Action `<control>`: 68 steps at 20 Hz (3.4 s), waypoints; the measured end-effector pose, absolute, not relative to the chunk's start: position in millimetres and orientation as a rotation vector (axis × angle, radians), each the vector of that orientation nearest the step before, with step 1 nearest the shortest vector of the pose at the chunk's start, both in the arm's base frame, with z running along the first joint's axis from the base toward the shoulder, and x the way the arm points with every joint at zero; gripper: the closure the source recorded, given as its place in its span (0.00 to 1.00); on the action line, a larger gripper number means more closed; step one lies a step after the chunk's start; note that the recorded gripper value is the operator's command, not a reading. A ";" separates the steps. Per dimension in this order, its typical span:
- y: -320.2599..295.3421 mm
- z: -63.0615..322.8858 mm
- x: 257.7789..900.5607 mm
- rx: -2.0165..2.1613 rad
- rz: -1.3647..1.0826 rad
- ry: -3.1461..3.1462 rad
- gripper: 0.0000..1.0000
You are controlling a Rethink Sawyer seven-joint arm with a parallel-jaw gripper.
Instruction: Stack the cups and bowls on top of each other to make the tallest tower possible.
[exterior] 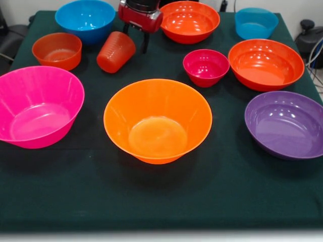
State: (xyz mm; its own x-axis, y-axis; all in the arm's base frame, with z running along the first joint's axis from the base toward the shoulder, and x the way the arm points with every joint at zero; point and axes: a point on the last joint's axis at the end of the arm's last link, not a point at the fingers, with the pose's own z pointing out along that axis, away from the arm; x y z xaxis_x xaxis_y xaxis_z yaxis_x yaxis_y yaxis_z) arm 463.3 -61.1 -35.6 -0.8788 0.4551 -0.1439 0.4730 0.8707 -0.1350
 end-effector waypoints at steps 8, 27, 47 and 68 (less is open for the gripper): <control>-67.0 -34.1 460.9 0.737 -0.271 2.931 0.00; -71.7 -31.5 457.7 0.733 -0.301 2.930 0.00; -75.5 -29.0 471.2 0.708 -0.317 2.904 1.00; -78.2 -28.9 471.9 0.714 -0.318 2.901 0.00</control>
